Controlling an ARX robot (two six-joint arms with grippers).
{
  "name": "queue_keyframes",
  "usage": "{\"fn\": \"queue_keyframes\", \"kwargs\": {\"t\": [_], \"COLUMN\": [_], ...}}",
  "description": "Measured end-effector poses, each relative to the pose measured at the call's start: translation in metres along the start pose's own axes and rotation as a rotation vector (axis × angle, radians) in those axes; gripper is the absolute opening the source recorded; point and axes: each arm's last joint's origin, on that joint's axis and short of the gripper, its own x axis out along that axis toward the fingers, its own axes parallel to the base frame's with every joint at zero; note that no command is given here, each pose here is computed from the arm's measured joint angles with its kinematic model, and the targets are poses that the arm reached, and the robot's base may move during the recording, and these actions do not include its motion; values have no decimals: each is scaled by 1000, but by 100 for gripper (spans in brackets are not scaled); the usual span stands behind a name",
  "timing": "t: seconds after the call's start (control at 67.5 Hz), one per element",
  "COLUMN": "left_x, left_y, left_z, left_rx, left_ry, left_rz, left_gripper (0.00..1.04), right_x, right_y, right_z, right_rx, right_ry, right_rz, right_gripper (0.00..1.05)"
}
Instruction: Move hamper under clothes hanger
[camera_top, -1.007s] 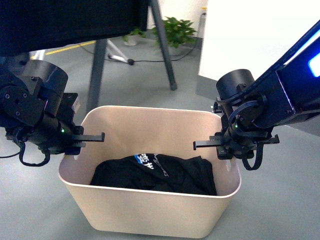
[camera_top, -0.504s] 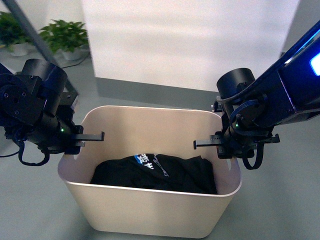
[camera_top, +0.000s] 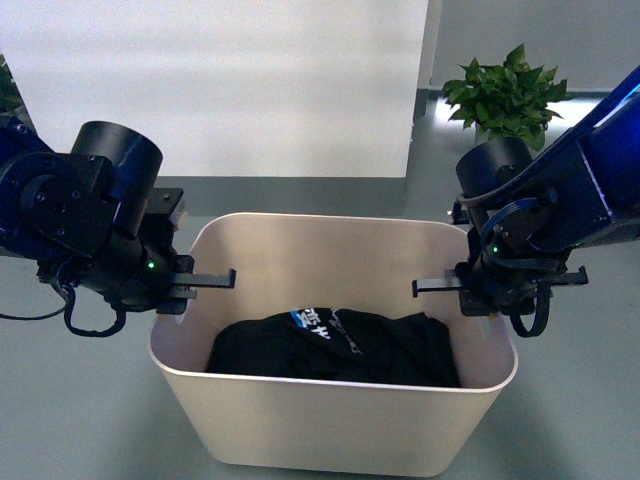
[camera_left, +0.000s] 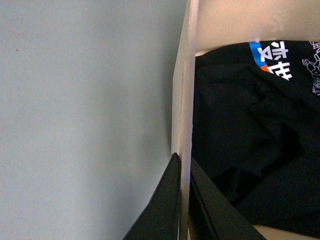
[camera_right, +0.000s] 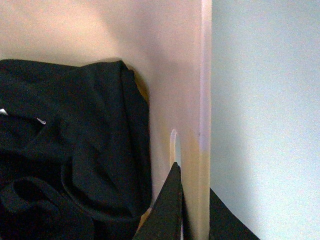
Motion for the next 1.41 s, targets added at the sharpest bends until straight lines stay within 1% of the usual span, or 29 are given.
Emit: {"fn": "queue_keyframes", "kwargs": {"t": [0.044, 0.193, 0.311, 0.415, 0.666, 1.214, 1.288, 1.333, 1.407], "left_x": [0, 1, 2, 2, 1, 1, 1, 1, 1], "left_y": [1, 17, 21, 20, 13, 15, 15, 15, 15], "left_z": [0, 0, 1, 1, 0, 0, 0, 0, -1], "left_rx": [-4, -30, -37, -35, -24, -27, -17, -14, -10], "left_ry": [0, 1, 1, 1, 1, 1, 8, 9, 11], "left_rz": [3, 52, 61, 61, 40, 45, 75, 82, 88], "left_gripper": [4, 4, 4, 4, 4, 4, 4, 4, 4], "right_x": [-1, -5, -6, -6, -4, -4, -4, -4, -4], "right_y": [1, 17, 23, 22, 13, 16, 16, 16, 16], "right_z": [0, -3, -4, -4, -2, -2, -2, -3, -4], "right_rx": [-2, -30, -41, -40, -23, -29, -28, -2, 77], "right_ry": [-1, 1, -2, -1, -1, -1, -1, 11, 22], "right_rz": [5, 50, 59, 59, 39, 45, 45, 51, 50], "right_gripper": [3, 3, 3, 3, 3, 3, 3, 3, 3]}}
